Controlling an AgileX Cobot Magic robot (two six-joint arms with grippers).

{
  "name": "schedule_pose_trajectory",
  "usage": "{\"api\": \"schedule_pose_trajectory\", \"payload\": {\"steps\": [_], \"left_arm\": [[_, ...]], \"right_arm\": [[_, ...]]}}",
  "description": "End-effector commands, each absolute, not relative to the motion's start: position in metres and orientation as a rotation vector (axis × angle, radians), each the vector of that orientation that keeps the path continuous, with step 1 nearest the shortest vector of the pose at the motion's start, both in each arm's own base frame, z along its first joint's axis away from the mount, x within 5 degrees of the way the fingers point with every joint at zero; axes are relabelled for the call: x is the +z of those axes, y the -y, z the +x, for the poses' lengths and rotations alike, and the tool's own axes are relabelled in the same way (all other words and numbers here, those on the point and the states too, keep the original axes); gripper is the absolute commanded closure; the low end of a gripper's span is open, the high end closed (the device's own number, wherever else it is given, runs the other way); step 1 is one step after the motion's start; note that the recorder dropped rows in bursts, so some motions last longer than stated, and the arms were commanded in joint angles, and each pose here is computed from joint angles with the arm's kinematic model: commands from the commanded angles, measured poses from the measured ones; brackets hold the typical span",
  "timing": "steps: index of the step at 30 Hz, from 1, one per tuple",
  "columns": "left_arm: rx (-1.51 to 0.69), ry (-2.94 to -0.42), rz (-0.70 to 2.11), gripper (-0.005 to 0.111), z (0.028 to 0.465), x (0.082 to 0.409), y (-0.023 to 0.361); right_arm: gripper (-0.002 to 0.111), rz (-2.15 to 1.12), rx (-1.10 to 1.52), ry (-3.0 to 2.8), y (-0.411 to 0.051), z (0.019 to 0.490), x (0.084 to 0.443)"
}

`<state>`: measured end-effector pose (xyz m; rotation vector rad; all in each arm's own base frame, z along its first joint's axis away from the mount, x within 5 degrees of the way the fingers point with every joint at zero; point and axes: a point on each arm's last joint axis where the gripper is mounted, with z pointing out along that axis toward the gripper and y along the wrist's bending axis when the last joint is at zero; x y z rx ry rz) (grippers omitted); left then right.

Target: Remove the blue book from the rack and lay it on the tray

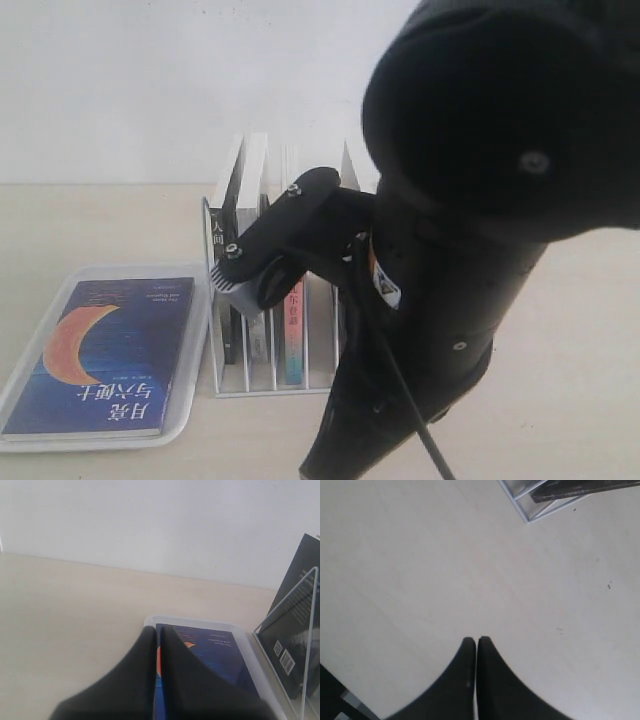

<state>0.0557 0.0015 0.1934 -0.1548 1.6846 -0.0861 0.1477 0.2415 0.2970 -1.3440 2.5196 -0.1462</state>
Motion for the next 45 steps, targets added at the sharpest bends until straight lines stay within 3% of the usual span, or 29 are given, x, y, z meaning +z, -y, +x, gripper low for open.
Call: {"api": "schedule_pose_trajectory", "payload": {"steps": [1,6,21,33,40,45], "left_arm": [[-0.098,-1.676,-0.170,0.103,0.056,0.195,-0.002],[-0.098,-1.676,-0.170,0.103,0.056,0.195,-0.002],[-0.098,-1.676,-0.170,0.103,0.056,0.195,-0.002],[-0.098,-1.676,-0.170,0.103,0.056,0.195,-0.002],[-0.098,-1.676,-0.170,0.103,0.056,0.195,-0.002],[-0.098,-1.676,-0.170,0.103,0.056,0.195,-0.002]], "right_arm": [[0.108,-1.346,-0.224,-2.466,-0.238,0.153,0.298],[0.108,-1.298,-0.250,-2.461,-0.225,0.157,0.295],[0.108,-0.616,0.377,-2.392,-0.138,0.156,0.278],[0.108,-0.133,0.515,-2.198,-0.061,0.113,0.243],[0.108,-0.041,0.650,-1.998,-0.045,0.080,0.260],[0.108,0.059,0.611,-1.812,-0.025,0.057,0.260]]}}
